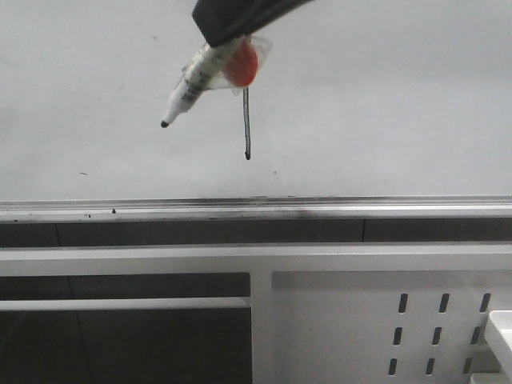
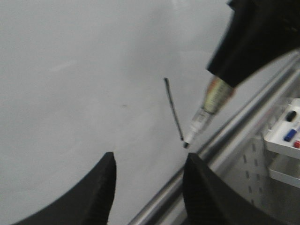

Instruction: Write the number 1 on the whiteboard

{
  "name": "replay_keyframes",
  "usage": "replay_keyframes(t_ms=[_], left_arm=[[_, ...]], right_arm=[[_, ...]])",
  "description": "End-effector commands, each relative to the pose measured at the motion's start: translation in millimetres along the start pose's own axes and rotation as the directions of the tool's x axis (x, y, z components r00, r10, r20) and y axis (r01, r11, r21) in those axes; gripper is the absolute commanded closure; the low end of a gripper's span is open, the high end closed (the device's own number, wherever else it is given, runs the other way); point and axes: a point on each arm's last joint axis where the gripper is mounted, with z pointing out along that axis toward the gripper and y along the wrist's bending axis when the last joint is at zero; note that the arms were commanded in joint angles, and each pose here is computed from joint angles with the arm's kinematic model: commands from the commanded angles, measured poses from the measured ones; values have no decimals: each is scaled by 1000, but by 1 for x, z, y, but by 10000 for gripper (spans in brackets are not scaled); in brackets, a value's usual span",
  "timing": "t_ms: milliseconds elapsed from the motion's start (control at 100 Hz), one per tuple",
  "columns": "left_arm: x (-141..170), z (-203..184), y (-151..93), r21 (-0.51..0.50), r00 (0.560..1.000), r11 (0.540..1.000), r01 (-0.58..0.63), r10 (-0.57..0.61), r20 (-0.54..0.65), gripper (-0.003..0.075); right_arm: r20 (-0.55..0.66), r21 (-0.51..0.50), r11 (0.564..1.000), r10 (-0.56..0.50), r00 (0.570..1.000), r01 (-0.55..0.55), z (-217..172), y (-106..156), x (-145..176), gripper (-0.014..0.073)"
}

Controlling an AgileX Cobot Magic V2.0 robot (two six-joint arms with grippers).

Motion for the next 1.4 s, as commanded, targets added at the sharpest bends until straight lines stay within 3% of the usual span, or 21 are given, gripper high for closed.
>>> replay_keyframes(t_ms=[0, 230, 620, 1140, 1230, 1360, 1390], left_arm=[[-9, 10, -4, 104, 996, 994, 43, -51, 74, 409], [-3, 34, -2, 202, 996, 976, 79, -83, 11, 418], [-4, 72, 0, 315, 1000, 949, -8, 12, -13, 418], [-3, 89, 9, 277, 1000, 961, -6, 8, -6, 428], [-2, 89, 8, 286, 1000, 958, -10, 13, -11, 493], [-2, 89, 7, 296, 1000, 955, -21, 25, -12, 739], [-2, 88, 7, 297, 1000, 954, -21, 25, -10, 739]], right_arm=[[63, 15, 1000, -24, 998, 23, -12, -4, -23, 664], [31, -32, 998, -47, 998, 48, -5, 7, -30, 664], [15, -79, 996, -41, 999, 42, 2, 17, -39, 664], [13, -93, 995, -19, 1000, 20, 2, 19, -39, 664], [13, -94, 995, -18, 1000, 19, 2, 19, -40, 664], [15, -94, 995, -16, 1000, 18, 2, 19, -40, 664], [15, -94, 995, -16, 1000, 18, 2, 19, -40, 664]])
